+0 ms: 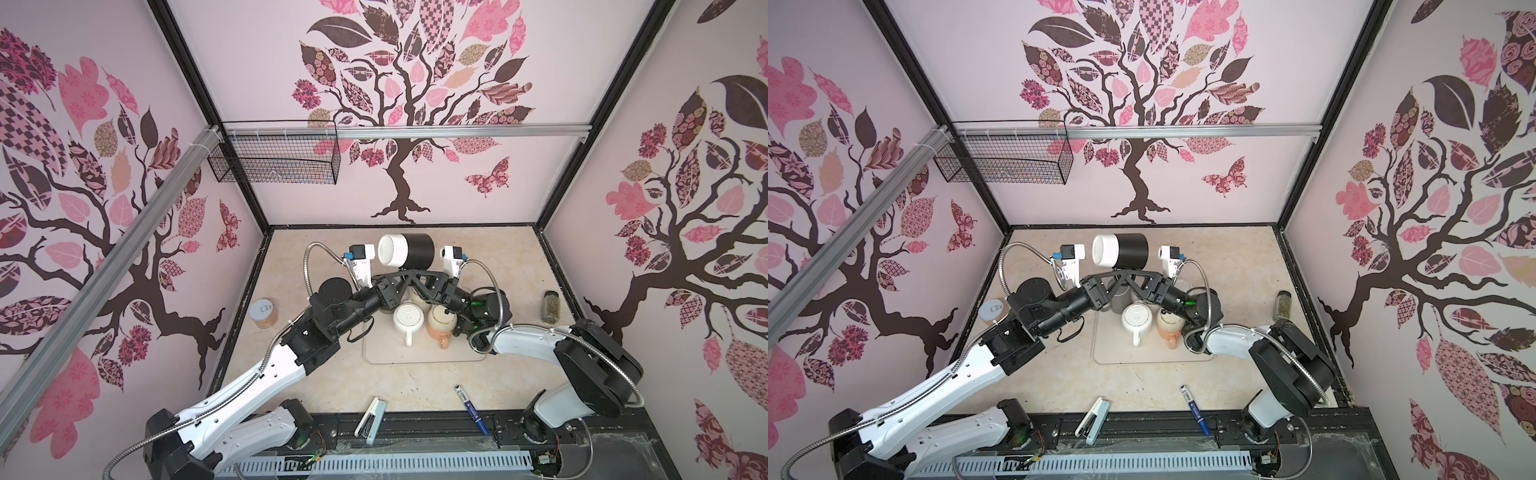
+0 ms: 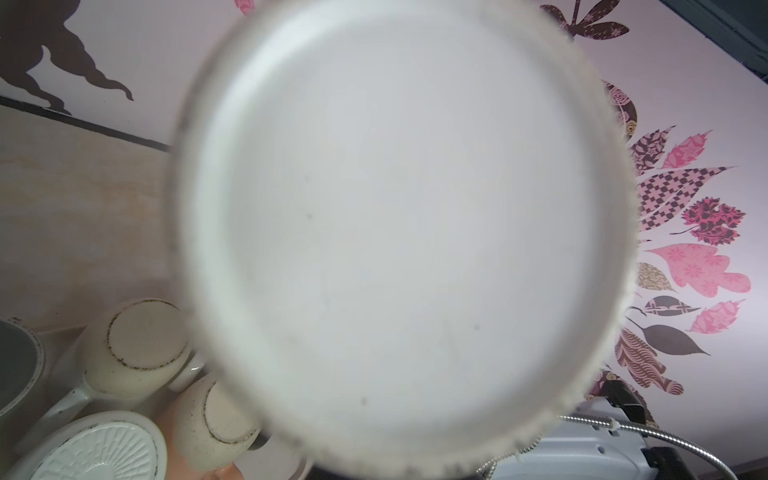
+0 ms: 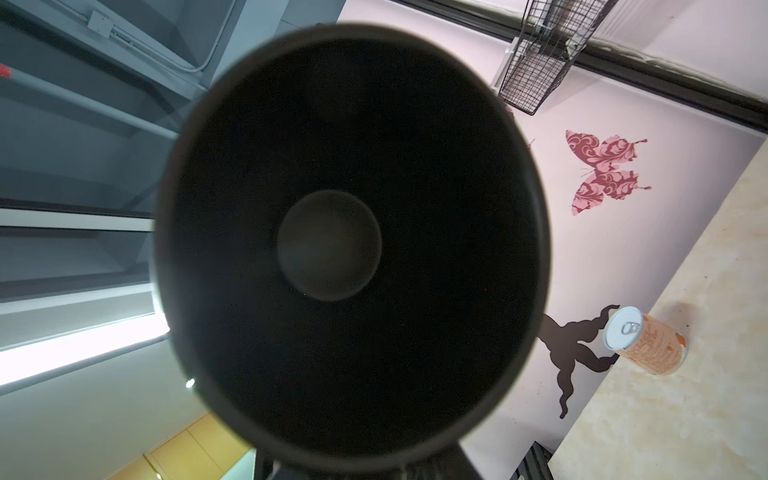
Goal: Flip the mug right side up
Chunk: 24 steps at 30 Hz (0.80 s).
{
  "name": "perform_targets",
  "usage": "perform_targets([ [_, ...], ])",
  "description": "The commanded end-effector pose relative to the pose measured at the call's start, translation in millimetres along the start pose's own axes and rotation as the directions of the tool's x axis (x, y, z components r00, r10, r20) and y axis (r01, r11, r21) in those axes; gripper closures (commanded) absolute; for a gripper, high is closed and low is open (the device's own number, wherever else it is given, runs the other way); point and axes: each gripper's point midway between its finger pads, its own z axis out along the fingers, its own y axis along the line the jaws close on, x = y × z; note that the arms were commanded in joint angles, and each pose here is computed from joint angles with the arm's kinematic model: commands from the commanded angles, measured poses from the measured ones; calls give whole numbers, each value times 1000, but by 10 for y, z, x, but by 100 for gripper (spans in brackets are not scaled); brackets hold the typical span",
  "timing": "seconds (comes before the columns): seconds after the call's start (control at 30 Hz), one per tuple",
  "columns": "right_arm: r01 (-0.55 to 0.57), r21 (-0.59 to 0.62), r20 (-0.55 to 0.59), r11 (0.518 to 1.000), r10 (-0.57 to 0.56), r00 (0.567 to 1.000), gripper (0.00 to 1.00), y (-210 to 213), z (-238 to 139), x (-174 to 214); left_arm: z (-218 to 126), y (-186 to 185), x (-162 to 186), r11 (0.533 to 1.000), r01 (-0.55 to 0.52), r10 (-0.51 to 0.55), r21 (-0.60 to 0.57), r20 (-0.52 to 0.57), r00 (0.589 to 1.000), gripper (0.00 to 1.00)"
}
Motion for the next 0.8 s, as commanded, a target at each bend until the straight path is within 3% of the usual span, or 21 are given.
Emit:
perform_targets([
  [0.0,60,-183,30,981,-56,998,83,472,169,-144,-9,-101,518,995,28,-8,96,-207,978,100],
  [0.07,52,-174,46,983,-45,998,98,445,151,-164,-42,-76,521,996,24,-7,84,-206,979,100],
  [0.33,125,-171,94,977,-110,990,100,573,32,-182,-139,240,604,999,5,-11,-34,-203,979,100],
  [0.37,132,-160,90,978,-119,989,100,570,19,-193,-149,334,578,996,-19,0,-92,-203,979,78],
  [0.4,133,-145,87,981,-121,989,100,553,9,-211,-179,442,561,984,-56,20,-167,-214,977,51],
  [0.47,123,-68,66,990,-119,991,100,440,-4,-265,-326,740,426,912,-155,74,-379,-220,973,7],
  [0.6,157,77,61,985,-162,985,100,312,-97,-416,-588,956,149,797,-281,216,-535,-183,959,4],
  [0.7,210,232,33,950,-223,974,100,233,-128,-508,-710,997,14,765,-304,282,-568,-129,951,4],
  [0.77,269,333,-23,904,-277,961,100,196,-104,-541,-722,990,-26,774,-304,295,-555,-108,949,4],
])
